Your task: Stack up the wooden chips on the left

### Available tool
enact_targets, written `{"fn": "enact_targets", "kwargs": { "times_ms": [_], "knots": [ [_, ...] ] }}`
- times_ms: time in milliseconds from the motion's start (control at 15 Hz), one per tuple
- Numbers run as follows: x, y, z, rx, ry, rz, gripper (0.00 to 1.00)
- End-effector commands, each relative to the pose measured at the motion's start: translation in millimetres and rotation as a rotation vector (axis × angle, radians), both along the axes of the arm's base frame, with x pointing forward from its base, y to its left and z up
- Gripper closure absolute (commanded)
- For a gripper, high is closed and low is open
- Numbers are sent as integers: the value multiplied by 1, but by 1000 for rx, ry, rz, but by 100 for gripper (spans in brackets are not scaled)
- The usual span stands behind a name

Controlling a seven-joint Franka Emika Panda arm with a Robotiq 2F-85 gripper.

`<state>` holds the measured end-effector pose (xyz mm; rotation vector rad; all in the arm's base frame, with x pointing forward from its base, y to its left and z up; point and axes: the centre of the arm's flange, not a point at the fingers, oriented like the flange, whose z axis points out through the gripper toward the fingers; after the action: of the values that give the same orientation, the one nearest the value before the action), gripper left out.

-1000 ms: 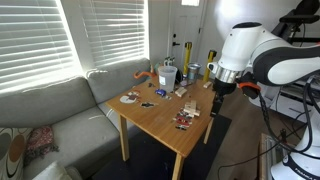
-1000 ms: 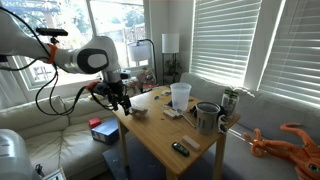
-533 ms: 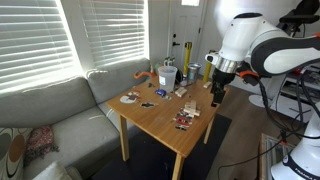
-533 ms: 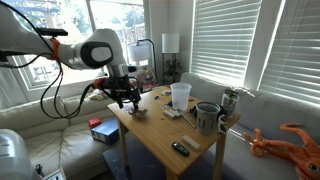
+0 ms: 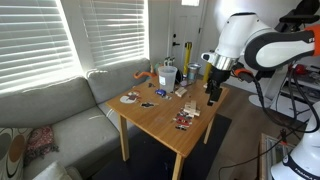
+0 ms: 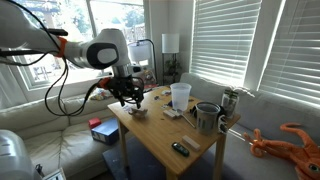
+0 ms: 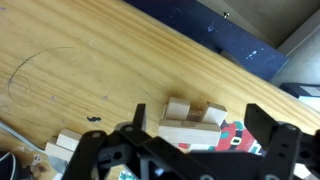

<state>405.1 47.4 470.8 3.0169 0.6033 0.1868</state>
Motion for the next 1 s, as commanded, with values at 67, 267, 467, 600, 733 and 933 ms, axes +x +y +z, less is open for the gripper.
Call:
{"fn": "enact_targets", "kwargs": {
  "times_ms": [67, 267, 467, 600, 733, 933],
  "knots": [
    [1, -1, -1, 30, 10, 16, 0],
    [4, -8, -2, 66, 11, -6, 0],
    [11, -18, -6, 125, 2, -26, 0],
    [15, -21, -9, 134, -5, -29, 0],
    [19, -24, -12, 138, -6, -25, 0],
    [25, -21, -18, 152, 0, -8, 0]
  ]
}}
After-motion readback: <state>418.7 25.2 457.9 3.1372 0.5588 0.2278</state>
